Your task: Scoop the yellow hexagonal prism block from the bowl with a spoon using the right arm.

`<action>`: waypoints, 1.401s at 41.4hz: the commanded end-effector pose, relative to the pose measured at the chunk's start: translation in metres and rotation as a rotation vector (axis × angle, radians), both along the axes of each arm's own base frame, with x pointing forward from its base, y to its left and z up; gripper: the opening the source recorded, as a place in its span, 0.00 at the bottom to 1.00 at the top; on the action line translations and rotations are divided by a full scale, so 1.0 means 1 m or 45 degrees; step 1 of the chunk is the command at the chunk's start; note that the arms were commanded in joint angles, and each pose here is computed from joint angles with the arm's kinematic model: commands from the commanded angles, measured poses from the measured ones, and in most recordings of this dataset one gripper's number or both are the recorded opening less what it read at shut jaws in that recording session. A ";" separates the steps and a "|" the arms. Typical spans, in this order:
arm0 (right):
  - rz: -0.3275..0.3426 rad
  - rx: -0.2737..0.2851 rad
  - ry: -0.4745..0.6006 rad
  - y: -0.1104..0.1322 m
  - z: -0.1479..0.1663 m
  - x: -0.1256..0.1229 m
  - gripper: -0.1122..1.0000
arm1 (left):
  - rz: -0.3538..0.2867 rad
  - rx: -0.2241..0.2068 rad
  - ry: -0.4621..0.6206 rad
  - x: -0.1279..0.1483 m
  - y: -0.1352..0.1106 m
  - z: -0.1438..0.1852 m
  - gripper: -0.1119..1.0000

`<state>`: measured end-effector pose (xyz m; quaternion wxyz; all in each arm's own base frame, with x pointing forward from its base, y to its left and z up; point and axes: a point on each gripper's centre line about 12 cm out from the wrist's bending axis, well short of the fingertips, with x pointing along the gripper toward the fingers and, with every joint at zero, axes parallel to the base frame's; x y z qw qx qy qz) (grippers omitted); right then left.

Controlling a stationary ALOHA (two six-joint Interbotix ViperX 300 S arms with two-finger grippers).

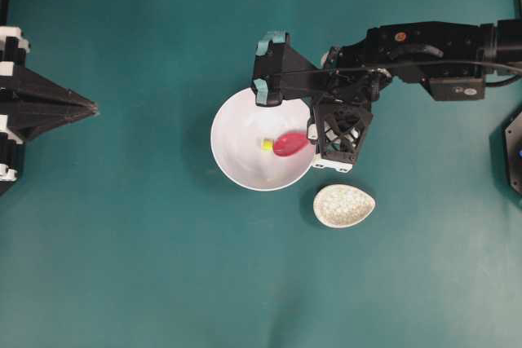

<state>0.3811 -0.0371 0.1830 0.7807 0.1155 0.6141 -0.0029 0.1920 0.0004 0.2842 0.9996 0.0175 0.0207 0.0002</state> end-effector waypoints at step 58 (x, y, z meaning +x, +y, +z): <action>-0.013 -0.057 -0.285 0.001 0.022 0.027 0.33 | -0.001 0.006 -0.045 0.001 0.000 0.014 0.16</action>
